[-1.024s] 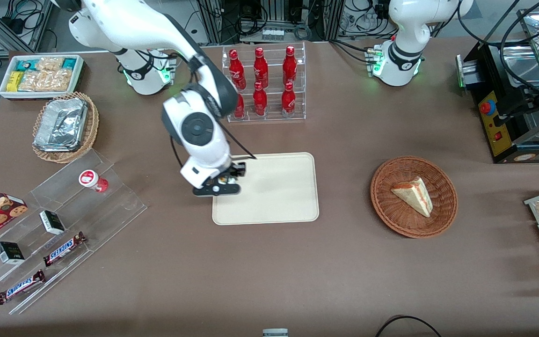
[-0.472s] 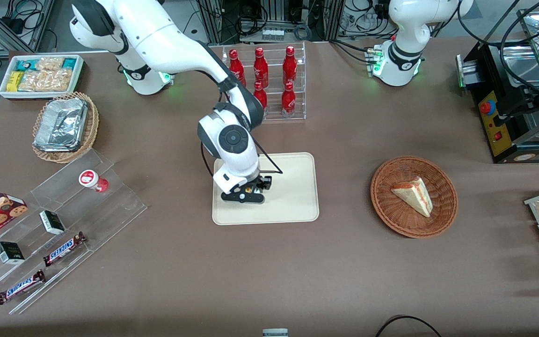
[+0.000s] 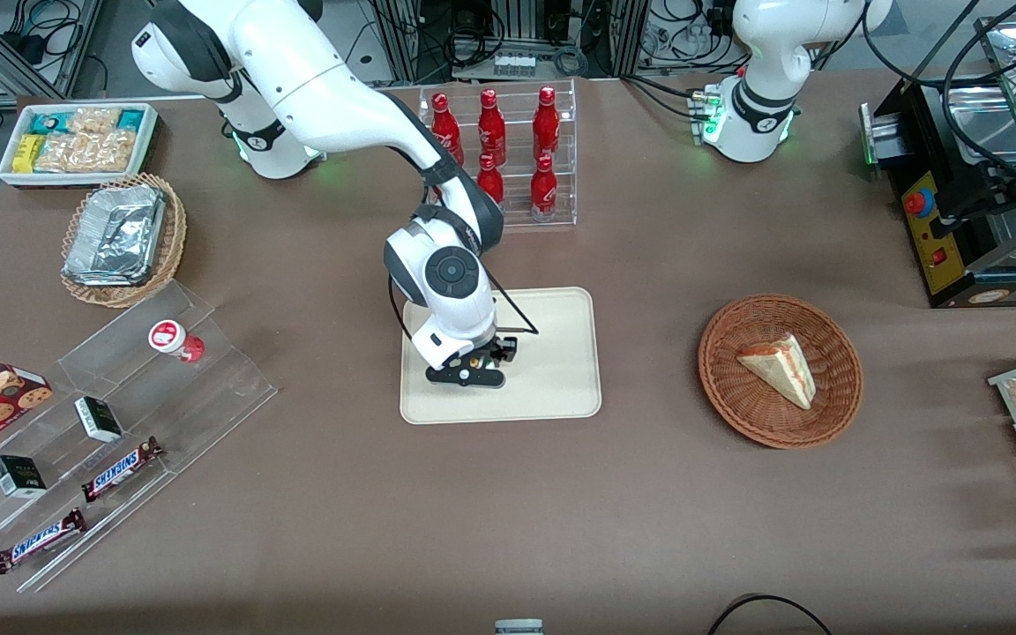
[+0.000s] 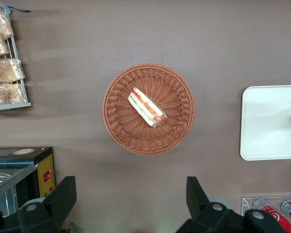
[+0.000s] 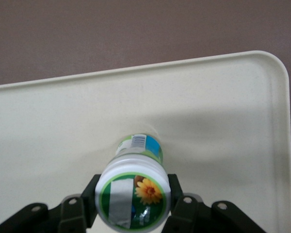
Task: Place green gum on tray
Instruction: 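Lower the gum tub onto the tray and open the right gripper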
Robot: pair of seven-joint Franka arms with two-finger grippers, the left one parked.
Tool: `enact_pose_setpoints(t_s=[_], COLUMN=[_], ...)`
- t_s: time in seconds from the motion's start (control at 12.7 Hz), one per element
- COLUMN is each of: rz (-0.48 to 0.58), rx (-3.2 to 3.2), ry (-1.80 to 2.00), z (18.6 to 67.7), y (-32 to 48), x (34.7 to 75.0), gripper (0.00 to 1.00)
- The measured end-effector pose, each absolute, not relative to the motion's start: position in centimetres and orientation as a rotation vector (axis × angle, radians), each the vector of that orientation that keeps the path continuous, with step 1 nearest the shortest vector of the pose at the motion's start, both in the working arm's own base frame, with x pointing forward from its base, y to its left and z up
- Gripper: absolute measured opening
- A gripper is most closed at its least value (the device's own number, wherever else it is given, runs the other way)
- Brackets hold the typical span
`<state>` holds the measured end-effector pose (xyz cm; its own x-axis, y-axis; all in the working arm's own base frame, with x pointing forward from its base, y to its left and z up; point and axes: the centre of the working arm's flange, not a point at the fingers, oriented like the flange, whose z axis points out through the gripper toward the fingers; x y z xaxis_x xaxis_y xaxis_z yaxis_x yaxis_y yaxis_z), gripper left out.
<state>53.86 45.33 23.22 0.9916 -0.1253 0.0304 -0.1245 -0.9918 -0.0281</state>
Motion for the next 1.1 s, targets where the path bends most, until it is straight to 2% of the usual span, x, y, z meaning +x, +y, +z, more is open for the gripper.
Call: enact_pose_setpoints(t_s=[0.08, 0.16, 0.39, 0.47, 0.87, 1.1], rz=[-0.051, -0.055, -0.064, -0.068, -0.114, -0.087], rx=[-3.108, -3.106, -3.102, -3.1, -3.084, -3.104], ry=[0.195, 0.194, 0.191, 0.191, 0.13, 0.058], z=[23.2, 23.3, 23.3, 23.4, 25.6, 28.4], y=[45.3, 45.4, 45.5, 45.5, 45.1, 43.6], x=[53.9, 53.9, 54.1, 54.1, 55.3, 56.2], gripper=[0.59, 0.64, 0.95, 1.0, 1.0, 1.0])
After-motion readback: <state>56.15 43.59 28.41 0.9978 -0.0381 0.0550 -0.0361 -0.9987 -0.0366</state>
